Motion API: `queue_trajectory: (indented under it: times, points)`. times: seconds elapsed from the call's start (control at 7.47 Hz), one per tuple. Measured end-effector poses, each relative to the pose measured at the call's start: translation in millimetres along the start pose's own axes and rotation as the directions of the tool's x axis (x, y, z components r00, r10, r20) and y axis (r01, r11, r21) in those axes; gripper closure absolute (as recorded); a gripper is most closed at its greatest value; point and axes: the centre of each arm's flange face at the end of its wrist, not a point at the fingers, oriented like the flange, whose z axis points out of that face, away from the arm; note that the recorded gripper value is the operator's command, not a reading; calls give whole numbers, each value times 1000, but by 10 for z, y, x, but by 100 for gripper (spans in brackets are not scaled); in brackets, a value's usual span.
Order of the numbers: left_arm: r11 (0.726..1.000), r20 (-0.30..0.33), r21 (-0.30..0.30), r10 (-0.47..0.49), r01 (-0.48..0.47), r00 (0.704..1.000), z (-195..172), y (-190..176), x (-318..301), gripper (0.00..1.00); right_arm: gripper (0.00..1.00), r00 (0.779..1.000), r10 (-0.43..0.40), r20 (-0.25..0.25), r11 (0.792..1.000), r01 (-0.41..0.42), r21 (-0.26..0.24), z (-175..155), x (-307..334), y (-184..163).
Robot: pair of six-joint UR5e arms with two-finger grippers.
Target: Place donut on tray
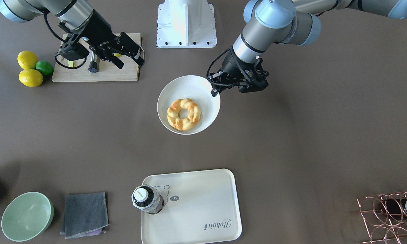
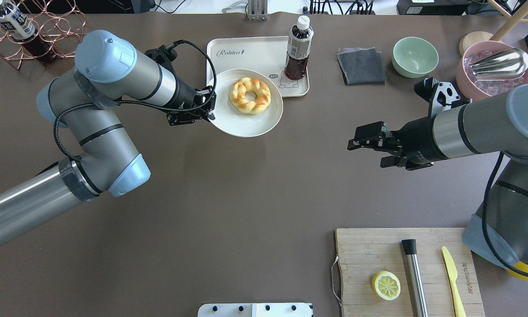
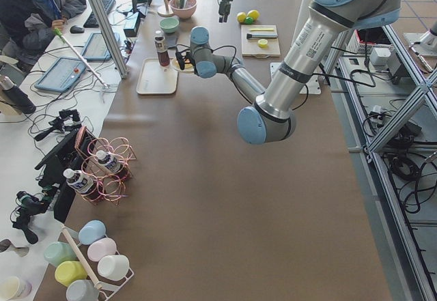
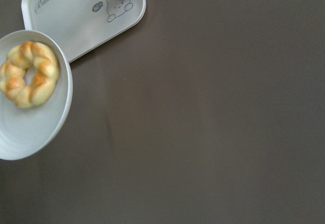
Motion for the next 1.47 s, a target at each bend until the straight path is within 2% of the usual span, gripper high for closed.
queue_trajectory:
  times: [0.27,0.54,0.8,1.07,1.47]
  points:
    - [997,5,67,-33,33,999,354,-574,81,100,0,991,-114,-66,993,113,-15,-192,548,-556]
    - [991,18,123,-61,58,998,654,-1007,267,100,0,977,-183,-105,983,181,-29,-472,1114,-1044]
    - [984,25,161,-78,73,997,898,-1299,328,100,0,953,-262,-153,965,258,-42,-752,1808,-1268]
    - [981,31,175,-86,79,996,997,-1405,315,100,0,938,-301,-172,954,296,-54,-917,2232,-1418]
    - [982,21,174,-77,72,997,1052,-1396,326,100,0,935,-304,-183,953,298,-57,-978,2445,-1462]
